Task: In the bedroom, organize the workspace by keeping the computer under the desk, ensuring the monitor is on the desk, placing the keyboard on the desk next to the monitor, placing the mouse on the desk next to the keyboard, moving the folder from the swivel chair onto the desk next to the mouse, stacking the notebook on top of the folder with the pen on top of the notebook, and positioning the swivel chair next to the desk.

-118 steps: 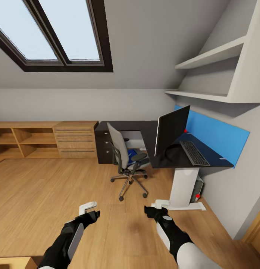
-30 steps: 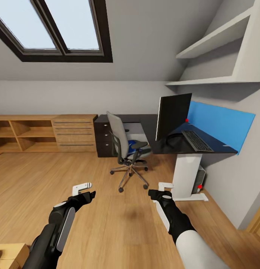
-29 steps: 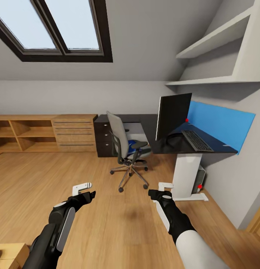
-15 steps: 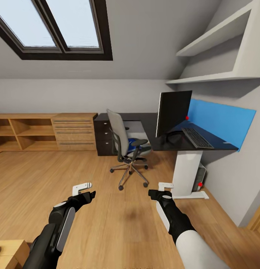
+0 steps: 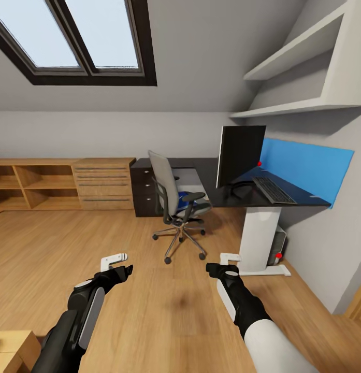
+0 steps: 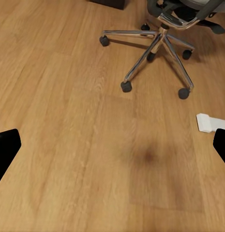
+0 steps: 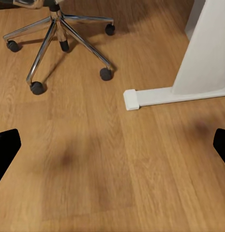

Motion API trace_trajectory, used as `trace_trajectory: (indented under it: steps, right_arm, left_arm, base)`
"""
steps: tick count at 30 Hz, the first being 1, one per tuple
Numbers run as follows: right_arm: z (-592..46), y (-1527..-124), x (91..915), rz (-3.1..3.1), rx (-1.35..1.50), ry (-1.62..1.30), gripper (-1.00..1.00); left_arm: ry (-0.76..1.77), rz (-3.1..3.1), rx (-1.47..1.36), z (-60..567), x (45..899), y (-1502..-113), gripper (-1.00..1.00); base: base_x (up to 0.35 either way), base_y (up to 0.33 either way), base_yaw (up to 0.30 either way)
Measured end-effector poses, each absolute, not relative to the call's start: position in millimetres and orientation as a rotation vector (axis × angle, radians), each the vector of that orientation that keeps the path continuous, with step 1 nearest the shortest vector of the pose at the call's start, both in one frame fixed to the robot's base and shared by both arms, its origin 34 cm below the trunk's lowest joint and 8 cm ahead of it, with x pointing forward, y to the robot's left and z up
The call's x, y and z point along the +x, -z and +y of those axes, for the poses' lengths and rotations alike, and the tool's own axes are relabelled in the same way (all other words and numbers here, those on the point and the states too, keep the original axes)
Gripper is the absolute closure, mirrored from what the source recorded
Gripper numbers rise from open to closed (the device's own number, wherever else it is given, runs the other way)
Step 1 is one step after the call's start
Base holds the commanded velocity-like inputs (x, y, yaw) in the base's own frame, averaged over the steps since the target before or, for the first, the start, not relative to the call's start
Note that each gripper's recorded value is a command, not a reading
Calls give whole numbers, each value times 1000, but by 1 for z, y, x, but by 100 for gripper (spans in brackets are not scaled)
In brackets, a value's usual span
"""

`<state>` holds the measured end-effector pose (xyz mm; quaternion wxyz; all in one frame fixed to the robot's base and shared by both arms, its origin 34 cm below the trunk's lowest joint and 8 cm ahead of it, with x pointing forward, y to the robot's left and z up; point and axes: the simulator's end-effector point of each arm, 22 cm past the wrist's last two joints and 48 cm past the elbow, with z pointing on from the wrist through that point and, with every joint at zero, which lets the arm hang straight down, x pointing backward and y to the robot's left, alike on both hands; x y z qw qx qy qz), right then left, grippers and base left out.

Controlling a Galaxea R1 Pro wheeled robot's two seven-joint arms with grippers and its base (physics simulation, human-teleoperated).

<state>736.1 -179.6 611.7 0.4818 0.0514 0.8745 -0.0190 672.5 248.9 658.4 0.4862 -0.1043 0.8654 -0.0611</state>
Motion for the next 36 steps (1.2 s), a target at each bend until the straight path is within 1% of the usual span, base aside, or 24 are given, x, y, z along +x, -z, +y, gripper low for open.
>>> trace_trajectory:
  steps: [36]
  right_arm:
    - [-179,-556,714,2092,122,44,-100]
  left_arm:
    - [126,2054,-267,254,652,-608,-100]
  base:
    - [0,0,0]
